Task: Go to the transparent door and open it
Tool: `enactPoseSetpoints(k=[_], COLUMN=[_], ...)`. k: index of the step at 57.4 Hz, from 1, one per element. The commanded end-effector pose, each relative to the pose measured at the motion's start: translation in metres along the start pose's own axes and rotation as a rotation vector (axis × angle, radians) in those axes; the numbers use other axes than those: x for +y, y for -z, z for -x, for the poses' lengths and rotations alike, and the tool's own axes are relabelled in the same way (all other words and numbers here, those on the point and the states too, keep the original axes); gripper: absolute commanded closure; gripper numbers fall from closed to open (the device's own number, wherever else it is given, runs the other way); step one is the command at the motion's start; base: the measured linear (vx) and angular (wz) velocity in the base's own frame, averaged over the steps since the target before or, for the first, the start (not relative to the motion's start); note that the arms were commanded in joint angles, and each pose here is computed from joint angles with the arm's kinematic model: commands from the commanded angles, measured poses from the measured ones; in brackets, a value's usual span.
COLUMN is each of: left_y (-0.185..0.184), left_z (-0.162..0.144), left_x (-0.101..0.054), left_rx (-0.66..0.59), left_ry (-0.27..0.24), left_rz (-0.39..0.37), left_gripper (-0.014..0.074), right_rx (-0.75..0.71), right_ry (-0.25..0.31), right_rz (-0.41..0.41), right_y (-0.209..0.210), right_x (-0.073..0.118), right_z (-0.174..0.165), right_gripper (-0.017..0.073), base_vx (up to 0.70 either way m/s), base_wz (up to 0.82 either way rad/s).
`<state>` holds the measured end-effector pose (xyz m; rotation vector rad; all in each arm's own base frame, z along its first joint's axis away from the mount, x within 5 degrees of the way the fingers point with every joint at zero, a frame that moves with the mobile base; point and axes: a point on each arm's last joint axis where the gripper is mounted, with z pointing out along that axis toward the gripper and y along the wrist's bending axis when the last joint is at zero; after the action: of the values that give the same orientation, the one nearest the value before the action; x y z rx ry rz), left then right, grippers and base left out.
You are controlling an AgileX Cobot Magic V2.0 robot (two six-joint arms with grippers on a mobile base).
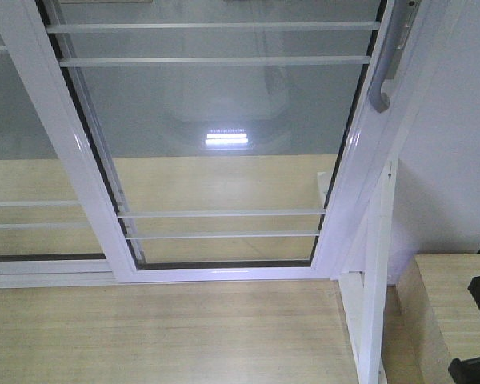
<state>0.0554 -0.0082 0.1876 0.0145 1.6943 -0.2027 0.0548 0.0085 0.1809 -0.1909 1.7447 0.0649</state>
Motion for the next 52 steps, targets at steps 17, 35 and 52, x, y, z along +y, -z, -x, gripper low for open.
enactPoseSetpoints(k=[17,35,52], left_y=[0.0029,0.0029,0.0029], left_z=[0.0141,0.0141,0.0141], left_x=[-0.0015,-0.0015,-0.0015], left_rx=[-0.115,-0.115,-0.115], left_ry=[0.007,0.007,0.007], left_rz=[-0.011,-0.011,-0.011], left_gripper=[0.0591,0.0591,0.0591], right_rx=[-0.093,-0.093,-0.093], right_ry=[0.003,0.003,0.003], right_rz=[-0.014,-0.014,-0.014], right_y=[0.0012,0.0012,0.0012], right_x=[-0.0009,-0.0009,-0.0009], right_z=[0.0073,0.0073,0.0073], right_gripper=[0.0564,0.0564,0.0564], base_vx=[0.12,0.05,0.05], base_wz=[0.00,0.00,0.01])
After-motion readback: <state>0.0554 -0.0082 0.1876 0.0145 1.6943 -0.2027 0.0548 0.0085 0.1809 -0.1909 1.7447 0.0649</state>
